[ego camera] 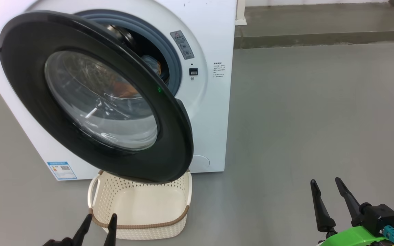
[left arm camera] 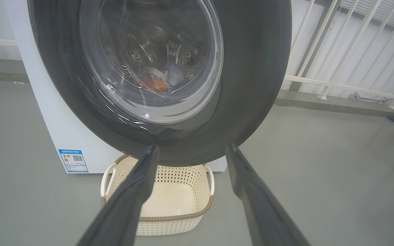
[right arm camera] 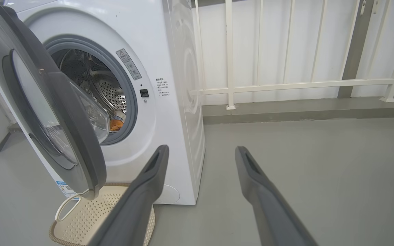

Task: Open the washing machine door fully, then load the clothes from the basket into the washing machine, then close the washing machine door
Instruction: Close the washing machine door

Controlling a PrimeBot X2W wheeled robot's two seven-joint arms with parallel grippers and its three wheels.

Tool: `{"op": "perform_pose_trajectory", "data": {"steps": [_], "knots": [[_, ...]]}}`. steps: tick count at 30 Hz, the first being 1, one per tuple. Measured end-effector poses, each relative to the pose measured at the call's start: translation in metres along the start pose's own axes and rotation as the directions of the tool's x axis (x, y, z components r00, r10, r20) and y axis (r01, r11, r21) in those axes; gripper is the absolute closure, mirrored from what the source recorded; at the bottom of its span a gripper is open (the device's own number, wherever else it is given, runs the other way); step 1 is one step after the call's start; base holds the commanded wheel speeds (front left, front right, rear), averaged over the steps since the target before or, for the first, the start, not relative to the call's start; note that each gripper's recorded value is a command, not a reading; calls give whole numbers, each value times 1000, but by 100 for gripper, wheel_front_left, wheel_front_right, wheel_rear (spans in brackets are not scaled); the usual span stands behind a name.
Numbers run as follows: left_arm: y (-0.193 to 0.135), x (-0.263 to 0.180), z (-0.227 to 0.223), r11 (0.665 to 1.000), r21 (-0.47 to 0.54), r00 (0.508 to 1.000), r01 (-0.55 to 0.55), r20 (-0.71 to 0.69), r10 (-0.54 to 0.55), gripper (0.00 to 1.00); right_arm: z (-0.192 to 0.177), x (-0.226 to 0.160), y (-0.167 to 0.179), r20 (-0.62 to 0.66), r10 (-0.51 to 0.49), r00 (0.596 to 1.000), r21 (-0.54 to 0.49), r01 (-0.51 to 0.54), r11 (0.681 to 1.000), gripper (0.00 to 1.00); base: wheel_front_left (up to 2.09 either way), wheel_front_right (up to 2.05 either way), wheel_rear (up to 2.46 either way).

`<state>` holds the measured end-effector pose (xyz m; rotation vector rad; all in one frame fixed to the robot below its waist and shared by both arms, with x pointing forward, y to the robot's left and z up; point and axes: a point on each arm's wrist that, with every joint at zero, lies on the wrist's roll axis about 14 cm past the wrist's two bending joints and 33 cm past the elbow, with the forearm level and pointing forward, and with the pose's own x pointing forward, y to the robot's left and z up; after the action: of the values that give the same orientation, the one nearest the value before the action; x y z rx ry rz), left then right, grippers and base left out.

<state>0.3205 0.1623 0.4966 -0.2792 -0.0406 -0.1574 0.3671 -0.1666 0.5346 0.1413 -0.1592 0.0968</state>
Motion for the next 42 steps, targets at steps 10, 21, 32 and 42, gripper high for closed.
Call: {"op": "perform_pose_trajectory", "data": {"steps": [10, 21, 32, 42], "knots": [[0, -1, -2, 1000, 0, 1000, -1, -5, 1, 0, -2, 0, 2, -5, 7, 1000, 1, -7, 1000, 0, 0, 0, 0], [0, -1, -3, 1000, 2, 1000, -2, -8, 2, 0, -3, 1, 10, -8, 28, 1000, 3, -28, 1000, 0, 0, 0, 0], [4, -5, -10, 1000, 5, 999, -22, -29, 22, 0, -1, 19, 52, 4, 158, 987, -2, -158, 987, 100, 0, 0, 0], [7, -2, -13, 999, 7, 998, -37, -42, 38, 0, 15, 55, 151, 57, 462, 885, -52, -459, 887, 100, 0, 0, 0]]}}
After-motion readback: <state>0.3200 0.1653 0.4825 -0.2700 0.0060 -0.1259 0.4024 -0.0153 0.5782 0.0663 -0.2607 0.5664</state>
